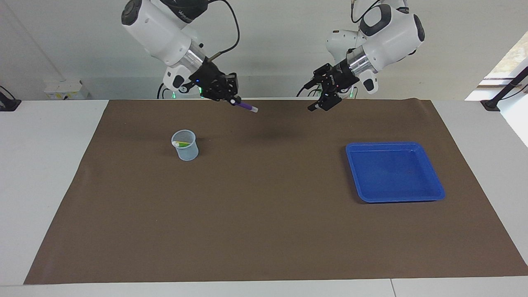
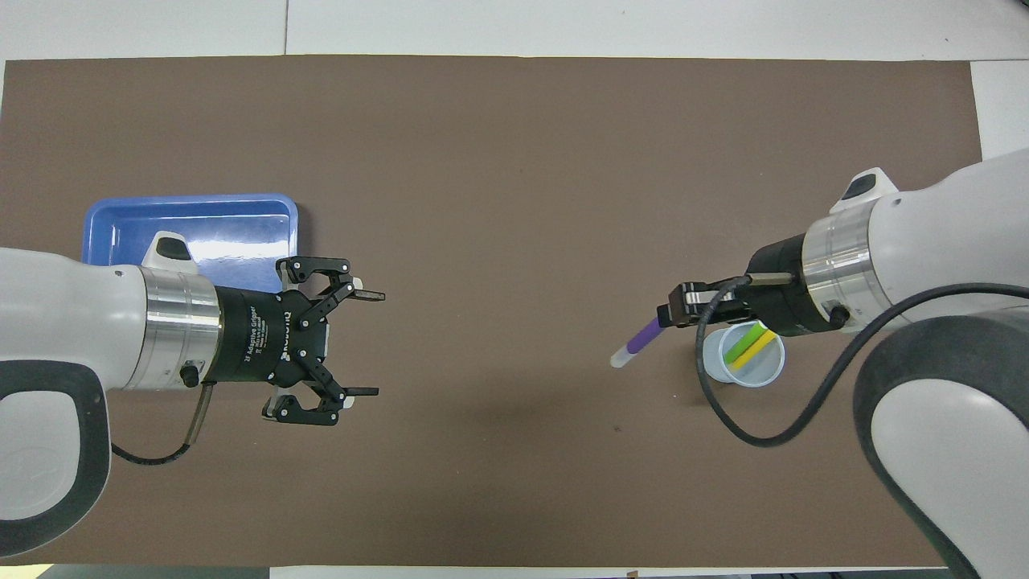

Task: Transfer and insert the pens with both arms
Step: 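Carry the purple pen to the cup while the left gripper retracts, then insert the purple pen into the cup and open the right gripper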

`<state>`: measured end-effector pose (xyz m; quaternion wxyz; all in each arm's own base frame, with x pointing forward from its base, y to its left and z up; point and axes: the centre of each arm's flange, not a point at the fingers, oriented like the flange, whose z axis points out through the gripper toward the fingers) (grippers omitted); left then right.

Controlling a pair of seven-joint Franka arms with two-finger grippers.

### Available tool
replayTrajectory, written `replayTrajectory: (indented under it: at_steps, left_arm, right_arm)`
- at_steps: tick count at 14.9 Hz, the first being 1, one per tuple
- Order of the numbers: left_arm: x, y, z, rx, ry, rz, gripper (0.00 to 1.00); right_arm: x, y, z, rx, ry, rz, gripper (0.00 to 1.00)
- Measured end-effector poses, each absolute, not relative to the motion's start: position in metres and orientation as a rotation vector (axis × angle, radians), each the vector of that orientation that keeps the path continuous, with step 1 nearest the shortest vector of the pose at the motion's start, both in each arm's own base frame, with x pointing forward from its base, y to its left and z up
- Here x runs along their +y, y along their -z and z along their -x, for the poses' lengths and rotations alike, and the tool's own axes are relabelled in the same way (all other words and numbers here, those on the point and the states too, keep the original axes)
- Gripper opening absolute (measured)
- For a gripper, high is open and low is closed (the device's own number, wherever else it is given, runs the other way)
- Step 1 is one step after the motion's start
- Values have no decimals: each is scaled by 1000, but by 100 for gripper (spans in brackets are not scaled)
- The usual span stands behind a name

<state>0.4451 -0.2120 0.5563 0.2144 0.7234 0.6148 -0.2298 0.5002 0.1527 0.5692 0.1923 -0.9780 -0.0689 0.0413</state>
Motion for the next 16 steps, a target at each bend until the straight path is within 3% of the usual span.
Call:
replayTrajectory:
  at_steps: [7, 11, 16]
  left_arm:
    - [-161, -588, -491, 1380, 368, -2316, 100]
    - [-129, -601, -517, 1205, 220, -2556, 100]
    - [-87, -623, -527, 839, 206, -2899, 100]
  right_arm:
    - [161, -545, -490, -1307, -125, 3043, 18]
    - [167, -510, -490, -1493, -114, 3019, 18]
    - [179, -484, -481, -1561, -138, 2981, 18]
